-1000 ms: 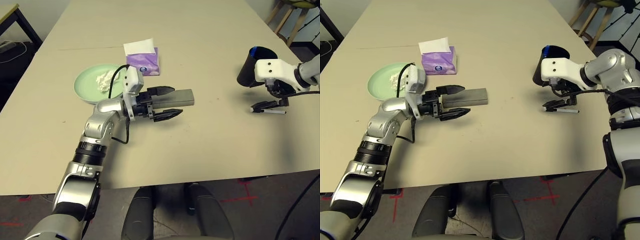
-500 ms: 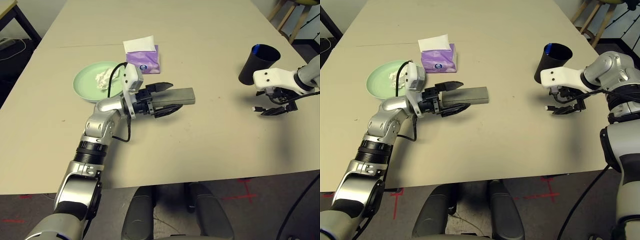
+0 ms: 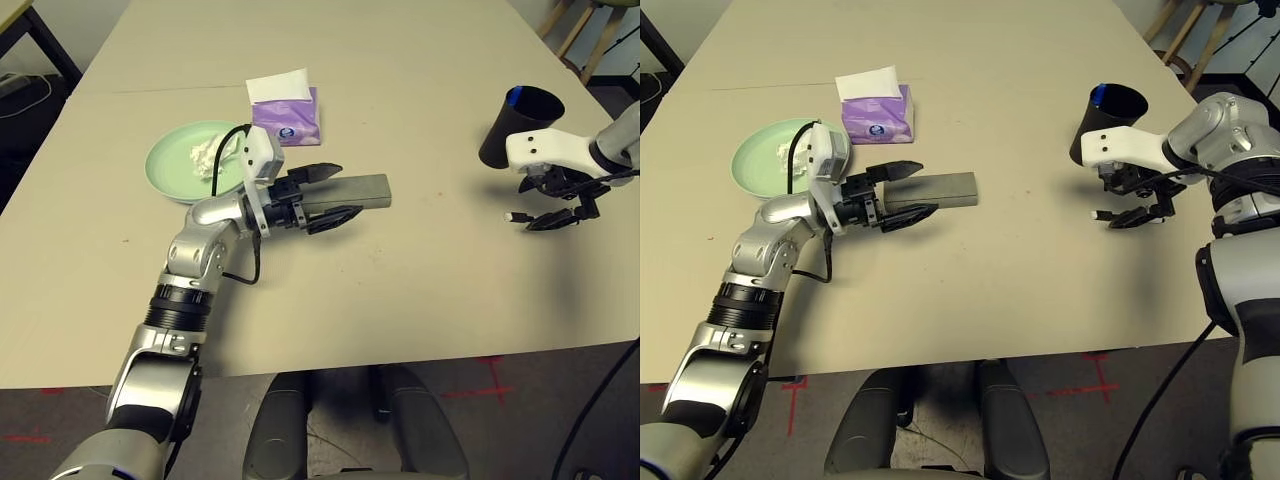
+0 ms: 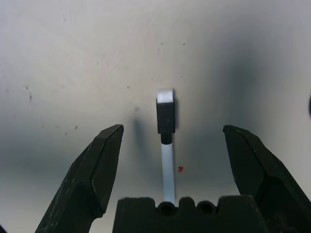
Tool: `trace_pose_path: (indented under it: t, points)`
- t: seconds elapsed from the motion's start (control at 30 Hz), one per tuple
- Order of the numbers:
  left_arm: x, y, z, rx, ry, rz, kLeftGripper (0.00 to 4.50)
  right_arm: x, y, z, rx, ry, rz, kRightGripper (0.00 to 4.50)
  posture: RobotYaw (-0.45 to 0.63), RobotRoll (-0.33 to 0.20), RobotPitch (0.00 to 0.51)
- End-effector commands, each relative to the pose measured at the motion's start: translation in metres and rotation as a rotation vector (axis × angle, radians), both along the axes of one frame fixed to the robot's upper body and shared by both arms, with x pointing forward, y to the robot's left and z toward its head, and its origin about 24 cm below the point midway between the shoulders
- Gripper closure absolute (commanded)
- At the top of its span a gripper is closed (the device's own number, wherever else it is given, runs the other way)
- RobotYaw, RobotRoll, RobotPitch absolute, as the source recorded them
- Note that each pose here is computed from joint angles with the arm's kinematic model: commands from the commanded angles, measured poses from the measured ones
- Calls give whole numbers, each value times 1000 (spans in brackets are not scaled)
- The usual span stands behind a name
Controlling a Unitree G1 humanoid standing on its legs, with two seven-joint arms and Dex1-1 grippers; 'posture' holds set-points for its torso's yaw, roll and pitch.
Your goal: Organize and tidy the items on the table.
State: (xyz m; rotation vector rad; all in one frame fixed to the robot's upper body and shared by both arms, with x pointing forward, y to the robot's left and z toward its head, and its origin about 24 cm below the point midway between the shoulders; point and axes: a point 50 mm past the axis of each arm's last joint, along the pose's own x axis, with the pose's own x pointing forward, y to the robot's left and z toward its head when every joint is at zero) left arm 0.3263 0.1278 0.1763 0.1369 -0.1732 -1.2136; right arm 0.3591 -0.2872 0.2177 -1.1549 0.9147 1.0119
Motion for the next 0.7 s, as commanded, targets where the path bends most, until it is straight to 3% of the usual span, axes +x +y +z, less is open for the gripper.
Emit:
trace_pose_path:
  t: [0.03,0.7]
  points:
    - [-4,-1,-2,5,-5,-6,0,-1,-2,-1,-30,16,9,59,171,0,263]
    - [-6,3,-2,7,-8,15,0,-1,-2,-13,-85,27,23,59,188,0,266]
